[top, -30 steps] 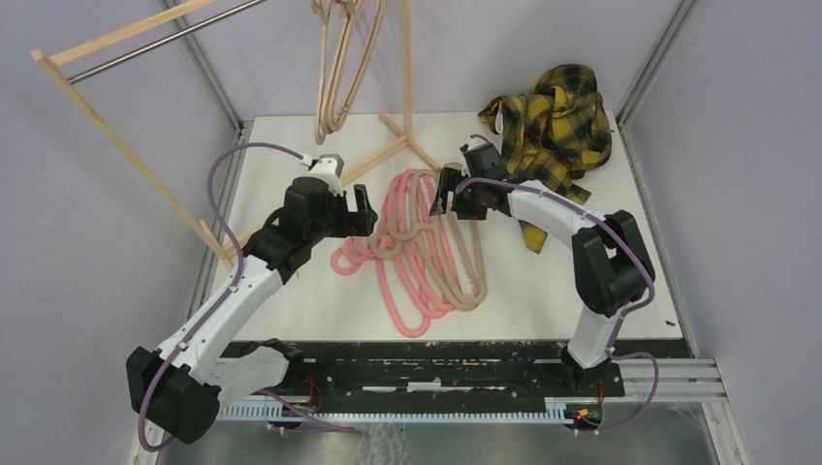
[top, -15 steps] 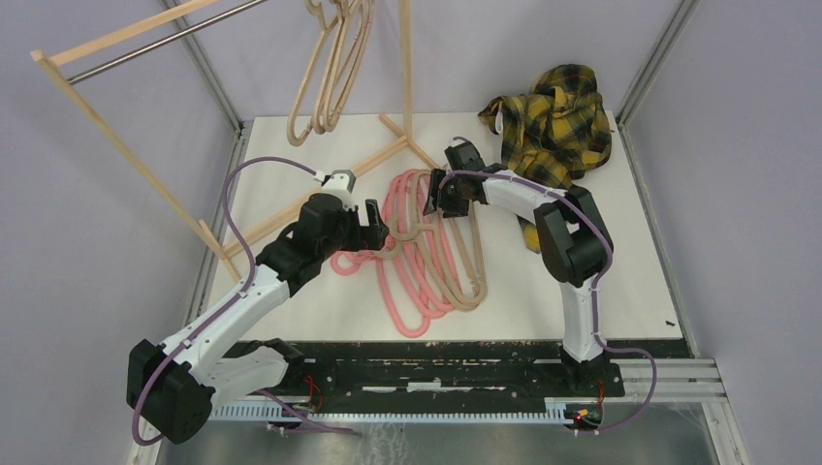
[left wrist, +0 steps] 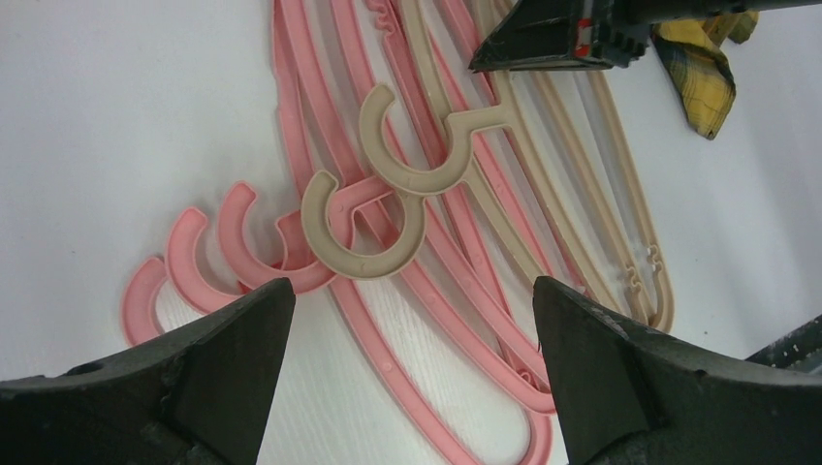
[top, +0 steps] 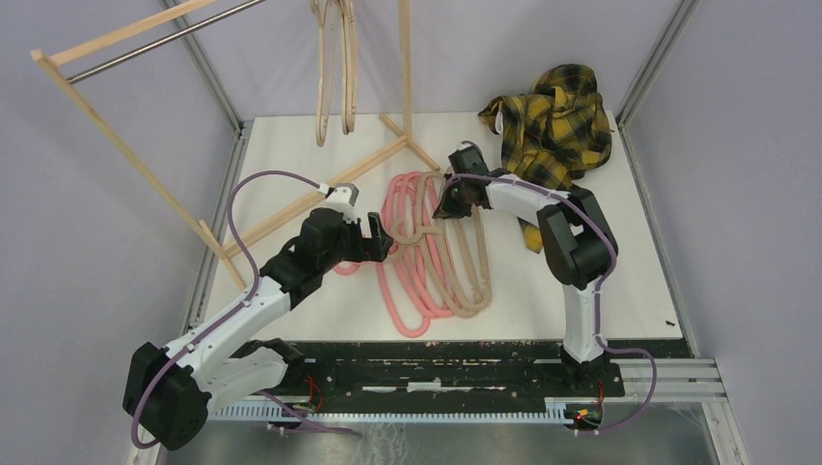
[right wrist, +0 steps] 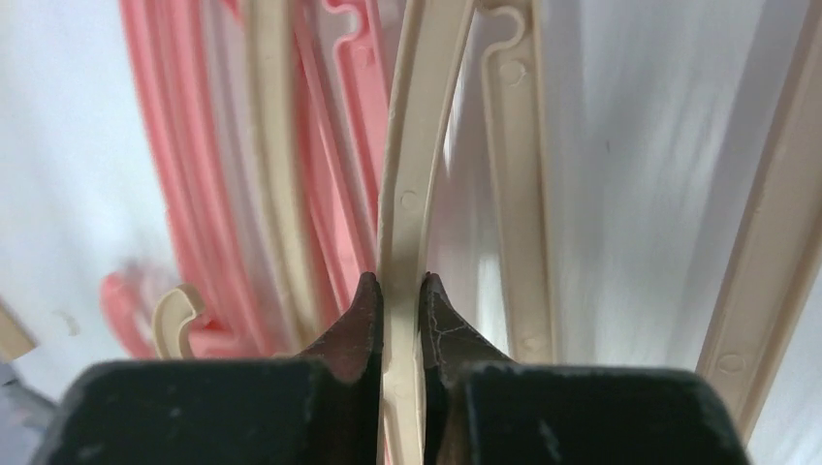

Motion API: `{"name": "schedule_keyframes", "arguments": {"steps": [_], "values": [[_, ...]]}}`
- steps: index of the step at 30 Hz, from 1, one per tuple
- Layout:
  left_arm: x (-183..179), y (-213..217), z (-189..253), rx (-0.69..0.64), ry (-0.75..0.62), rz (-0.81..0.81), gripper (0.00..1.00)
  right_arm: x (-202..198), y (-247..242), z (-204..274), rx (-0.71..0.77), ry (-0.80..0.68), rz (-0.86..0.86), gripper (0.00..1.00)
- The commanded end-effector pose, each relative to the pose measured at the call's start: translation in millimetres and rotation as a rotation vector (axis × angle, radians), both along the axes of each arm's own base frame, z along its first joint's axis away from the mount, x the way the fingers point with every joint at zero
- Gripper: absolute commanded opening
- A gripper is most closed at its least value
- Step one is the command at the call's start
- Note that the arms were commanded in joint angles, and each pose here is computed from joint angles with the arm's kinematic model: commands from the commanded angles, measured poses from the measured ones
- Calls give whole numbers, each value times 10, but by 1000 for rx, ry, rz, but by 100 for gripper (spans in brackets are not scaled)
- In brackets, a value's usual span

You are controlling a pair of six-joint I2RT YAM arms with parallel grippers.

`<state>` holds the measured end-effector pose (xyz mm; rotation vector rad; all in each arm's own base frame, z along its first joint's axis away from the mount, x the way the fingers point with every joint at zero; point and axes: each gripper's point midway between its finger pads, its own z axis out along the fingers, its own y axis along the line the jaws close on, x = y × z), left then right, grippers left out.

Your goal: Organize the hangers

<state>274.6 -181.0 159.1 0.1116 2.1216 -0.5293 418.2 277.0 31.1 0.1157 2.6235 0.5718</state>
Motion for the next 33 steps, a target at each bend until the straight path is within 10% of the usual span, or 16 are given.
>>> {"name": "schedule_keyframes", "arguments": {"steps": [1, 14, 33], "values": [[27, -202, 114, -104, -75, -46, 99, 122, 103, 996, 278, -147, -111, 3], [-28, -619, 138, -203, -141, -139, 99, 60, 480, 2014, 752, -181, -171, 2], [-351, -656, 122, -147, -110, -179, 99, 96, 42, 1641, 451, -275, -254, 1]]}}
